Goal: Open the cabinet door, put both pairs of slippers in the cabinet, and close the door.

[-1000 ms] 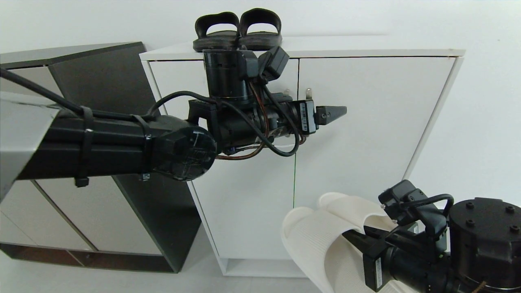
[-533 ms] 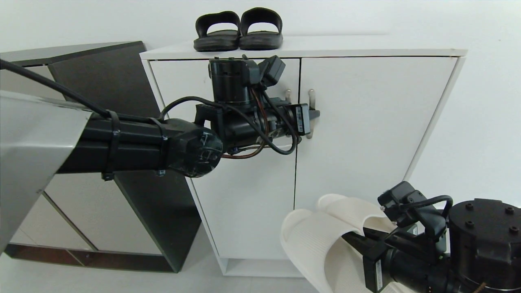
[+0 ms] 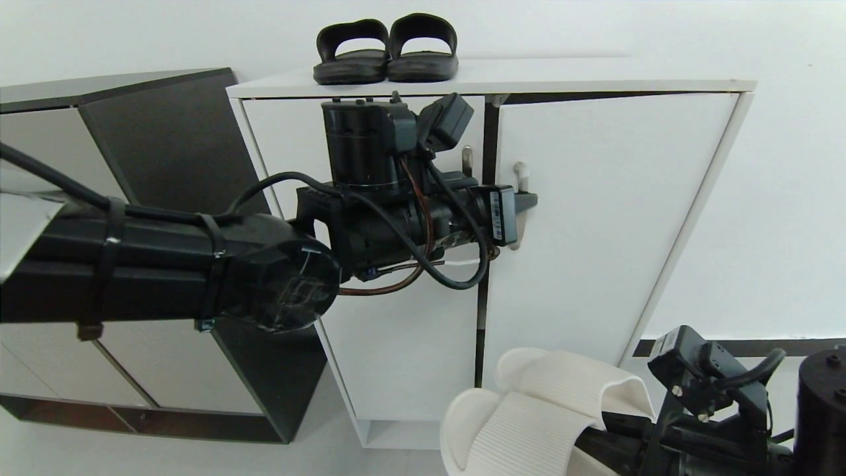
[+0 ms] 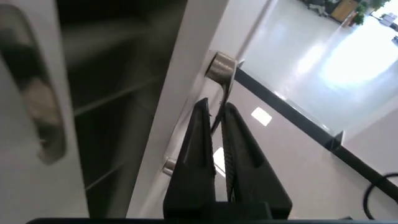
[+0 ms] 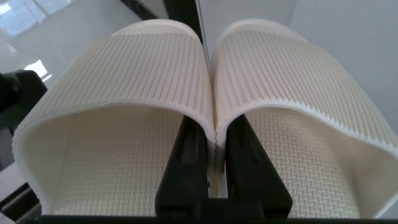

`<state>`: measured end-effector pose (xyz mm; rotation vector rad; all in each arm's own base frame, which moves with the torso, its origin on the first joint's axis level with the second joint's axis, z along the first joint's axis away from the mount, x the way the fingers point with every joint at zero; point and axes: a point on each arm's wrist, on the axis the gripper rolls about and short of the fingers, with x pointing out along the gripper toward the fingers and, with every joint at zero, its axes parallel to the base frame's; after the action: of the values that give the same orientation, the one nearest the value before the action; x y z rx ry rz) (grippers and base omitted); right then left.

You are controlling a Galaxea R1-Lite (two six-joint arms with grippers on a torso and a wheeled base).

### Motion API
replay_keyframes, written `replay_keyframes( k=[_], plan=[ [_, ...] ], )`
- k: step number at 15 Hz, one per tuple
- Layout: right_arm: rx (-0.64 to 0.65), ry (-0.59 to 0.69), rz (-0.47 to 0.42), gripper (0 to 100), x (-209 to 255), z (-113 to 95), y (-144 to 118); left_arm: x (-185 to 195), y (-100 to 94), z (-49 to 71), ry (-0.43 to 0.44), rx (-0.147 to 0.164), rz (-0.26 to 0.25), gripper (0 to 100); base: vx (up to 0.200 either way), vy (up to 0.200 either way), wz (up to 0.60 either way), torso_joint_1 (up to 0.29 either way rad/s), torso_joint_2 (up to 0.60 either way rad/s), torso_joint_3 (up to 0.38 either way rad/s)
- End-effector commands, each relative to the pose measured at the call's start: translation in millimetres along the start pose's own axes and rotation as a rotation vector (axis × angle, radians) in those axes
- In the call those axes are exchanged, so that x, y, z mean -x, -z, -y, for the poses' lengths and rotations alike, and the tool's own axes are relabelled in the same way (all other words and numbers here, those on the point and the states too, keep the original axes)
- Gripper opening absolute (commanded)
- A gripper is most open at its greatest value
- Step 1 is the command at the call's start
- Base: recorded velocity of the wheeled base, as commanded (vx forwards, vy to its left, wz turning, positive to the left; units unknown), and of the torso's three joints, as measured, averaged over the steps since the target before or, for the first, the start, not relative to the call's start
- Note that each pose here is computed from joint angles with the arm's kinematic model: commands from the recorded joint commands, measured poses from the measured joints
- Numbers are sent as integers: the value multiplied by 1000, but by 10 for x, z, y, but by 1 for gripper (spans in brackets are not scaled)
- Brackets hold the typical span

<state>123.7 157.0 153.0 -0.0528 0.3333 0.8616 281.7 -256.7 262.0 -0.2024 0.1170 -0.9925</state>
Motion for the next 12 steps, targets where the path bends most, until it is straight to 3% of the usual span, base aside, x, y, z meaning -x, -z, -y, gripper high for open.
replay_keyframes(
  k=[1, 7, 9, 12],
  plan=[
    [9, -11, 6, 0, 43, -2, 6, 146, -4, 118, 17, -1, -1, 0, 0, 0, 0, 0, 0, 0],
    [11, -41, -3, 0, 71, -5, 40, 636, 109, 299, 39, 7, -15, 0, 0, 0, 0, 0, 0, 0],
    [12, -44, -8, 0, 69, -10, 48, 725, 58, 270, 26, 13, 3, 0, 0, 0, 0, 0, 0, 0],
    [13, -47, -14, 0, 61, -18, 60, 646, -83, 46, -15, 75, 66, 0, 0, 0, 0, 0, 0, 0]
  ],
)
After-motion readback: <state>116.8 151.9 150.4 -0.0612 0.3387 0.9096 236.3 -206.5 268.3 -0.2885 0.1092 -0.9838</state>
